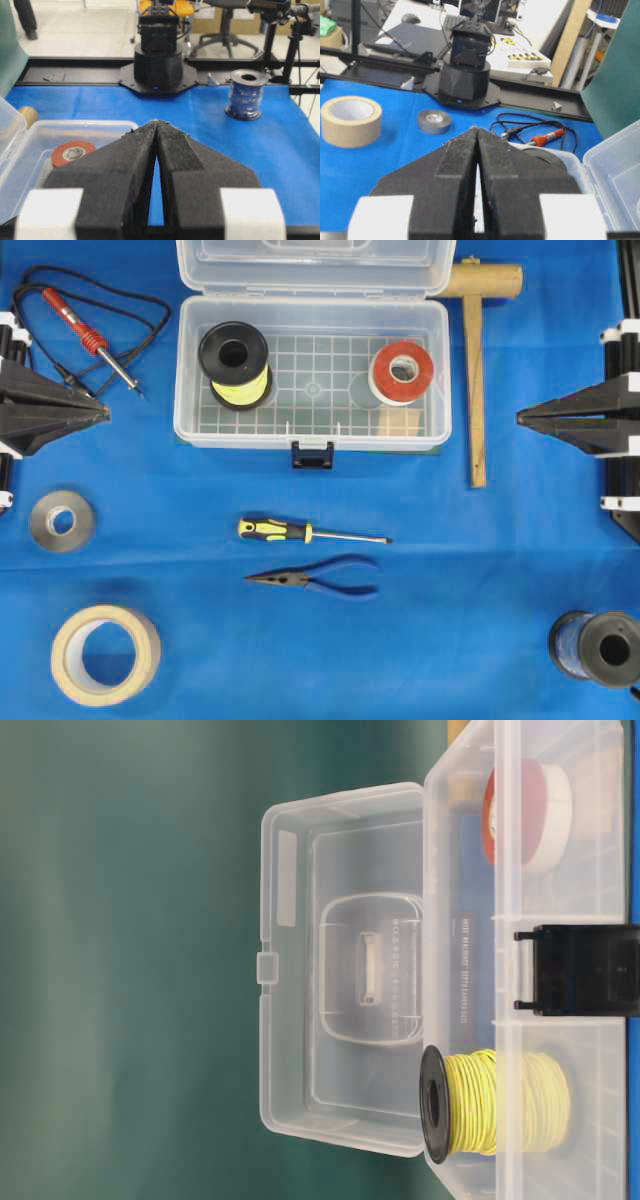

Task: Close the tool box with the left arm.
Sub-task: 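Move the left gripper toward the raised clear lid of the tool box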

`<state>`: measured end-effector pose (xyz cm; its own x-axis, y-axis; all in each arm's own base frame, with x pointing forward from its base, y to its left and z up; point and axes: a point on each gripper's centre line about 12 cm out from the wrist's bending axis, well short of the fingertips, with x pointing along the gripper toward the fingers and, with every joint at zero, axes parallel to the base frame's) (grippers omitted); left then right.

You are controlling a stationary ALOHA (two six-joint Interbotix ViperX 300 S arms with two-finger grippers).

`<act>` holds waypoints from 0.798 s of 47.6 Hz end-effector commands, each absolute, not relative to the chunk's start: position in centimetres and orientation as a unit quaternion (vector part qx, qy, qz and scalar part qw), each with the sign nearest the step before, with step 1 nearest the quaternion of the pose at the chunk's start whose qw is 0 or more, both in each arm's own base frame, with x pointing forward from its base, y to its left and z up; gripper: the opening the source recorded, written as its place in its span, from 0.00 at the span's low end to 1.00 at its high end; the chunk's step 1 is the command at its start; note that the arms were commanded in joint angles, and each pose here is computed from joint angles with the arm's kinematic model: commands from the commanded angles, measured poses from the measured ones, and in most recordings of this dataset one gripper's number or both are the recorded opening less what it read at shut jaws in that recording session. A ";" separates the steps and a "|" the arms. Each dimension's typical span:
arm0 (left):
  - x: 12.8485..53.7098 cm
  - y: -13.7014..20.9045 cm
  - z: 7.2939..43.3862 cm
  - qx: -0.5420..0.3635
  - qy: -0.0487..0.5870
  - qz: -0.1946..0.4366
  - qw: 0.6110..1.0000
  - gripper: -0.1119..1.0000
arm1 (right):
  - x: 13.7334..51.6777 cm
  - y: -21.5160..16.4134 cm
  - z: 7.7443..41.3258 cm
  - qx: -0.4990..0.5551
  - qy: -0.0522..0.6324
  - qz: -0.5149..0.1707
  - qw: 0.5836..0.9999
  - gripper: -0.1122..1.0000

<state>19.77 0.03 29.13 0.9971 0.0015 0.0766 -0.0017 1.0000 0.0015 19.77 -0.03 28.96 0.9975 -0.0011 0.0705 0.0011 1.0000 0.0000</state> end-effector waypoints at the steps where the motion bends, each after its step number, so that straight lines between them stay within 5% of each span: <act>1: 19.9 -0.2 29.7 -0.006 -0.042 -0.004 0.999 0.10 | 20.1 -0.1 30.3 0.001 -0.051 -0.002 0.999 0.11; 16: 20.4 1.1 31.0 -0.002 -0.051 0.028 0.998 0.10 | 20.5 -0.4 30.0 0.002 -0.005 -0.009 1.000 0.11; 33: 21.2 6.4 34.8 0.017 -0.056 0.147 0.987 0.11 | 20.9 -0.5 29.5 0.003 0.009 -0.012 1.000 0.11; 38: 21.8 8.3 35.2 0.024 -0.049 0.182 0.982 0.22 | 21.0 -0.5 29.4 0.002 0.015 -0.012 1.000 0.11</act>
